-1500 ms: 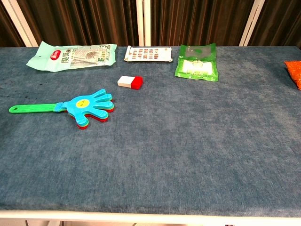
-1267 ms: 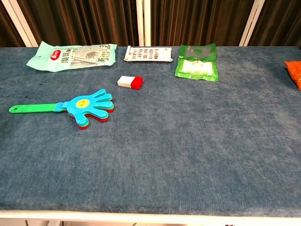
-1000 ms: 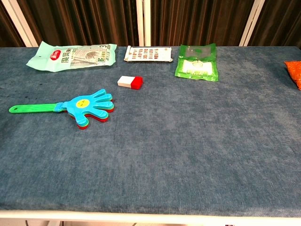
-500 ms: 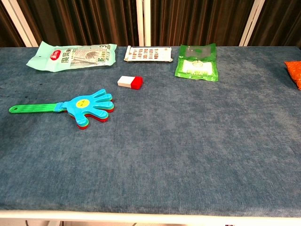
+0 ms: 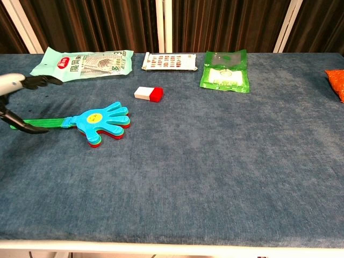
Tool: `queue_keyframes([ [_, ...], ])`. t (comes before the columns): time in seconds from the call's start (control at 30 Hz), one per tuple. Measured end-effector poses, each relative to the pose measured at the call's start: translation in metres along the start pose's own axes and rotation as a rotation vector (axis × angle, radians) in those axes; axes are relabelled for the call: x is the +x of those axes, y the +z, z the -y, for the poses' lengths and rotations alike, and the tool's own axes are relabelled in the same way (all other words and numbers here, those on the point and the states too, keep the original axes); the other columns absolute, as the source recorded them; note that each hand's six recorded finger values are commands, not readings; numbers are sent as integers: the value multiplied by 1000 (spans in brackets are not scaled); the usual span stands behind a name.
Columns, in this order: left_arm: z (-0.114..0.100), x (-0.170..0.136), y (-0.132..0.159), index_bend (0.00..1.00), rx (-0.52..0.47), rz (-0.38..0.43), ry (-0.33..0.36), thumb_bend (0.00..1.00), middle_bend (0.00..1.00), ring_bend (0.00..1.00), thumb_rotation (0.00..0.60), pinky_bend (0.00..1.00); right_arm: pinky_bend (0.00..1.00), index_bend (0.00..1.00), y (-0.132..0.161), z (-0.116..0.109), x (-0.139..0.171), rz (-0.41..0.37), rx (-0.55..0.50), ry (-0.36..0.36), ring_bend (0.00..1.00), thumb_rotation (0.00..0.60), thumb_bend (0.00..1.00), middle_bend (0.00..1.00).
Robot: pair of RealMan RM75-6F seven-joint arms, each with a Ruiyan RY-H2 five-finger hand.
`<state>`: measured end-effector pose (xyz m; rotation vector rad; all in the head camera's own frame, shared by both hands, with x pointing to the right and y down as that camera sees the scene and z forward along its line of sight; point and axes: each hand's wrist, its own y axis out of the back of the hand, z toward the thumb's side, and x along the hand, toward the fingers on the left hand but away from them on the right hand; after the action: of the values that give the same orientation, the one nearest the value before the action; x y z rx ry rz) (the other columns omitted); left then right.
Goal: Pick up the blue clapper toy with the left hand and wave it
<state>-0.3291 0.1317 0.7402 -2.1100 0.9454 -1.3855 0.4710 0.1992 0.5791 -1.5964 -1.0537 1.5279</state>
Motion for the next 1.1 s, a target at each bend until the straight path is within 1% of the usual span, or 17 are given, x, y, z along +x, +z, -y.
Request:
queue_keyframes([
  [0.13,10,13,3,130,-18,-3,-25,159,0,0,600,0,0,0,-3,1,0,5,-1,1,0,600,169,0],
  [0.23,13,17,3,159,-26,-5,-33,169,0,0,600,0,0,0,-4,0,-1,9,-2,-1,0,600,169,0],
  [0.33,13,20,2,199,-36,-12,-34,196,0,0,600,0,0,0,-5,0,-1,7,-3,-1,0,600,169,0],
  [0.43,12,22,3,268,-45,-12,-32,228,0,0,600,0,0,0,-5,0,-1,7,-4,-3,0,600,169,0],
  [0.53,13,22,2,303,-43,-15,-38,238,0,0,600,0,0,0,-5,-1,-1,8,-4,-4,0,600,169,0],
  [0.77,18,23,-2,319,-41,-31,-51,249,0,0,600,0,0,0,-5,-1,-1,8,-3,-7,0,600,169,0],
  [1.0,20,25,-1,403,-50,-30,-48,290,5,0,600,0,0,0,-6,0,-1,11,-4,-2,0,600,171,0],
  [1.1,21,25,-1,413,-47,-33,-49,303,5,0,600,0,0,0,-7,0,-1,13,-4,-4,0,600,171,0],
])
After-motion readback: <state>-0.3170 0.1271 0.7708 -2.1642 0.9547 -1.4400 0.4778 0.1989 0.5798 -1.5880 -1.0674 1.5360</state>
